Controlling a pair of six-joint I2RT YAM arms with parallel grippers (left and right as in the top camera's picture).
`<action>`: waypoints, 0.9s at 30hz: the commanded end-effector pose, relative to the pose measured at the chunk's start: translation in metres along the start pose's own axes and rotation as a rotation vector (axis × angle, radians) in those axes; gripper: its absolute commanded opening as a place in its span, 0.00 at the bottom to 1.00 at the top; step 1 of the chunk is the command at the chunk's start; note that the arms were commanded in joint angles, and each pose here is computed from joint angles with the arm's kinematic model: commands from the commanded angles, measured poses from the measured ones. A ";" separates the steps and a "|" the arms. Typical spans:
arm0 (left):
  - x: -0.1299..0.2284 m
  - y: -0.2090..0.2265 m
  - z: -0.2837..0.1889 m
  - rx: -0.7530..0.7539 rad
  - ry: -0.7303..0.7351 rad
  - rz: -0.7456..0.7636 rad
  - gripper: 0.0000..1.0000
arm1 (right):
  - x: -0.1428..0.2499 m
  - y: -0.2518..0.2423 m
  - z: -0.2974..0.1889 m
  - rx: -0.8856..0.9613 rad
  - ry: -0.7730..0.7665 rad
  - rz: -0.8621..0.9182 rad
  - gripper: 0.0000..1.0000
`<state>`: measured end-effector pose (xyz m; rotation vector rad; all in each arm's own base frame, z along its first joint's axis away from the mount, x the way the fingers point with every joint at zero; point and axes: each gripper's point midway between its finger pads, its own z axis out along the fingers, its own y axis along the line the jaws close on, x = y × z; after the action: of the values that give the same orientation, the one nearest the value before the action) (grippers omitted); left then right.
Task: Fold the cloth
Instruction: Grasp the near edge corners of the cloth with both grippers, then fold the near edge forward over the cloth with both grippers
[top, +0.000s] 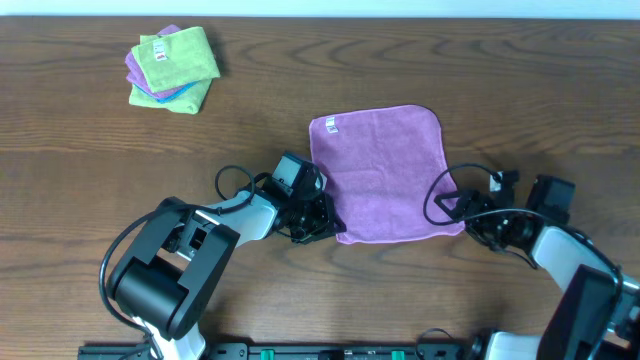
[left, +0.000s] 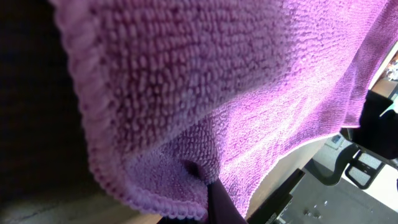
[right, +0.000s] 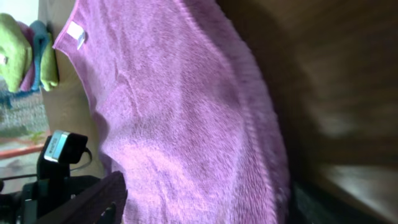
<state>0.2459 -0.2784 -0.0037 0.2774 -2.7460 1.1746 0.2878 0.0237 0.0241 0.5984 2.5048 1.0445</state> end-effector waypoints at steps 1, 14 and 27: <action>-0.003 0.042 0.009 -0.136 -0.043 -0.059 0.06 | 0.008 0.000 0.010 0.003 0.037 0.007 0.75; -0.005 0.030 -0.008 0.012 0.036 -0.025 0.06 | 0.020 -0.006 0.016 0.057 0.082 -0.012 0.01; -0.007 -0.012 -0.041 0.222 0.094 -0.012 0.06 | 0.030 0.025 -0.026 0.083 0.028 -0.123 0.01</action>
<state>0.2525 -0.2546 0.0153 0.2694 -2.5400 1.3970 0.2506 0.0460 0.0500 0.5023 2.6065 0.9848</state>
